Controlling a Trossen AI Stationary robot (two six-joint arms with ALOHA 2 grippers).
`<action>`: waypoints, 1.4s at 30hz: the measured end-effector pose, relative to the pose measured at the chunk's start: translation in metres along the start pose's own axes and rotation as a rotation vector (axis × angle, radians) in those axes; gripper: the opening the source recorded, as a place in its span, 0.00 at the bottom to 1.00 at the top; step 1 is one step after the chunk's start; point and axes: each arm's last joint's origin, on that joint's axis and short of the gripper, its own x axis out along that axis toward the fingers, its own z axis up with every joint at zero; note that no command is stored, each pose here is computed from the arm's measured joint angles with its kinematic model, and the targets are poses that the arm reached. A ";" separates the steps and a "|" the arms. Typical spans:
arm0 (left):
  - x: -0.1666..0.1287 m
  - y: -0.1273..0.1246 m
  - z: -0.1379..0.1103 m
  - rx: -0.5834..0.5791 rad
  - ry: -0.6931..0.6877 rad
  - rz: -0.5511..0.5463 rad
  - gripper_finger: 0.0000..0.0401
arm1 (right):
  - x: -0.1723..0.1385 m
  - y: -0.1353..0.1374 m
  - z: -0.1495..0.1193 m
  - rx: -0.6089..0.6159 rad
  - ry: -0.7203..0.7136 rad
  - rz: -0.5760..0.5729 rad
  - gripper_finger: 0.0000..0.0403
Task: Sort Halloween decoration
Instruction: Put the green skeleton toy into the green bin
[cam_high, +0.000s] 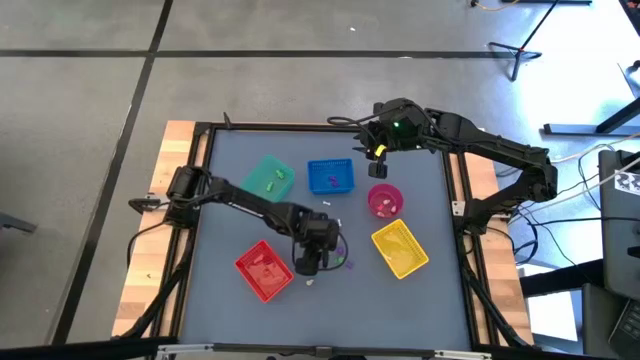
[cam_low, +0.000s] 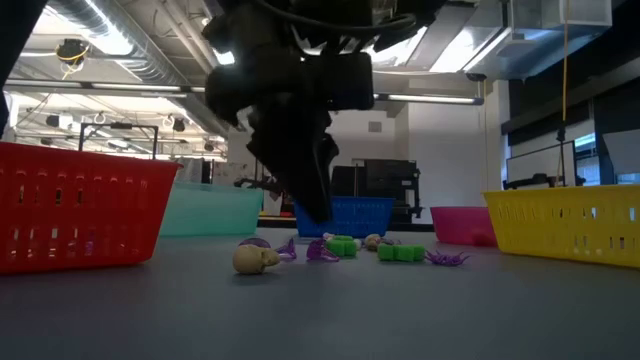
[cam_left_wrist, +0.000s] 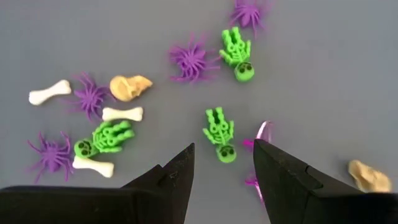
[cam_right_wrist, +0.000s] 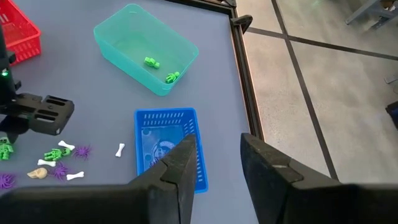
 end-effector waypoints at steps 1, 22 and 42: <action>0.002 0.000 -0.002 0.001 -0.005 0.008 0.37 | 0.000 0.000 0.000 0.000 0.000 0.000 0.31; 0.022 0.000 -0.026 -0.017 -0.064 0.019 0.36 | 0.000 0.000 0.000 0.000 0.000 0.000 0.31; 0.022 0.000 -0.025 -0.016 -0.078 0.018 0.12 | 0.000 0.000 0.000 0.000 0.000 0.000 0.31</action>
